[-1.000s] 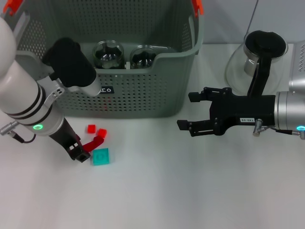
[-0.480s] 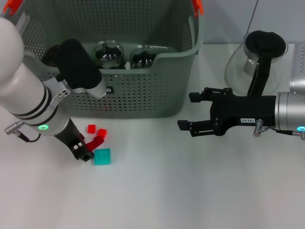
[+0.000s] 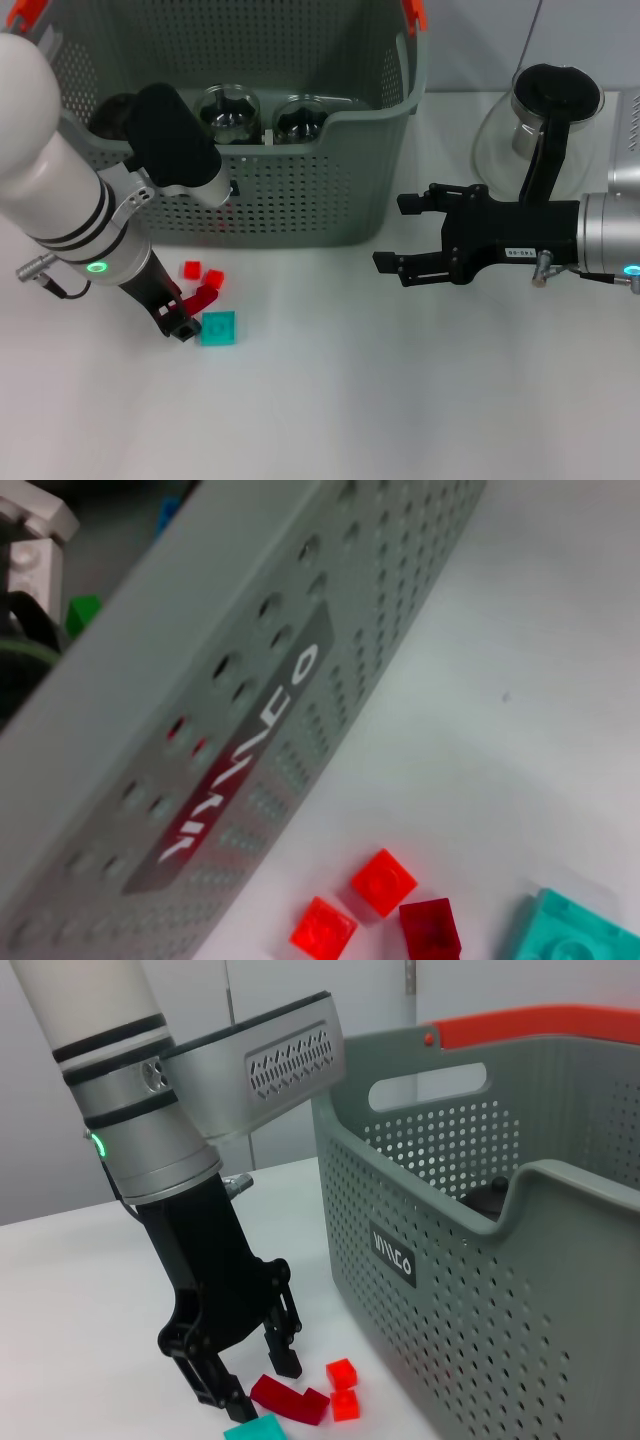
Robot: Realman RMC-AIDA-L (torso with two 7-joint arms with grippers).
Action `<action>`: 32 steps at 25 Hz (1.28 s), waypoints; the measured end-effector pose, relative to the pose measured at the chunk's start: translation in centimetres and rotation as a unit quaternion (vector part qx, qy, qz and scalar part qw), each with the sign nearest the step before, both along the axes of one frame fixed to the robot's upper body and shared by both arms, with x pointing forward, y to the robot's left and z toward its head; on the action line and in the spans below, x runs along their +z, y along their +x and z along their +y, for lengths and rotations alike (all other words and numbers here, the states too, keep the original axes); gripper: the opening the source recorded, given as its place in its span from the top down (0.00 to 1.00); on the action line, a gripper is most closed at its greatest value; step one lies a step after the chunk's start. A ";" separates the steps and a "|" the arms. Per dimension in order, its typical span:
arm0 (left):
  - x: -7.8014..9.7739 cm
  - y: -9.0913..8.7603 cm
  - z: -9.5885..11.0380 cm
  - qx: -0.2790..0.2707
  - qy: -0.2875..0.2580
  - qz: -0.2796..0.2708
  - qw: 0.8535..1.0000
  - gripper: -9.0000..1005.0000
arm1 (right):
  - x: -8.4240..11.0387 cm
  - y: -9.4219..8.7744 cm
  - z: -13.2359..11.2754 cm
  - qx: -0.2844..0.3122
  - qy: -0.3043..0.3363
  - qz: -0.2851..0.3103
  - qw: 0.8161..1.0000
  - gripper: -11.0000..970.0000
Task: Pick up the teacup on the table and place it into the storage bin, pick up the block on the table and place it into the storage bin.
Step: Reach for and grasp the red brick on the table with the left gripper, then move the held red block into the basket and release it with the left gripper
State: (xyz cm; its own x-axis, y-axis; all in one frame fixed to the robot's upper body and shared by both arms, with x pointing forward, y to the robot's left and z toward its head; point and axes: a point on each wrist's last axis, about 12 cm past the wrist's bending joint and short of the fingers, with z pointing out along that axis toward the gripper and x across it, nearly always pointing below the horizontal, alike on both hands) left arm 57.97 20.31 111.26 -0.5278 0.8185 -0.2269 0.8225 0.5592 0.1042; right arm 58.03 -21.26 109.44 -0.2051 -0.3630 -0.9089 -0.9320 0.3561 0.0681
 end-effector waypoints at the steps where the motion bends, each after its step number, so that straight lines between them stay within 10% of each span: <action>1: 0.0 0.0 0.0 0.000 0.000 0.001 1.000 0.49 | 0.0 0.0 0.0 0.000 0.000 0.000 1.000 0.06; 12: 0.0 0.2 0.1 0.009 0.000 0.006 1.000 0.49 | 0.0 0.0 0.0 -0.001 0.000 0.000 1.000 0.06; 23: -0.1 0.7 0.4 0.027 0.006 0.015 1.000 0.82 | 0.0 0.0 0.0 -0.002 0.000 0.000 1.000 0.06; 32: 0.3 0.3 0.4 0.029 0.007 0.027 0.999 0.82 | 0.0 0.0 -0.1 -0.001 0.000 -0.001 1.000 0.06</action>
State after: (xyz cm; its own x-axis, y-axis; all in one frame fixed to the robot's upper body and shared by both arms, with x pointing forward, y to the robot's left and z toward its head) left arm 58.29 20.70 111.60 -0.5863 0.7887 -0.1851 0.7929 0.6055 0.0683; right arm 58.01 -21.31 109.40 -0.2033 -0.3631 -0.9093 -0.9316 0.3577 0.0655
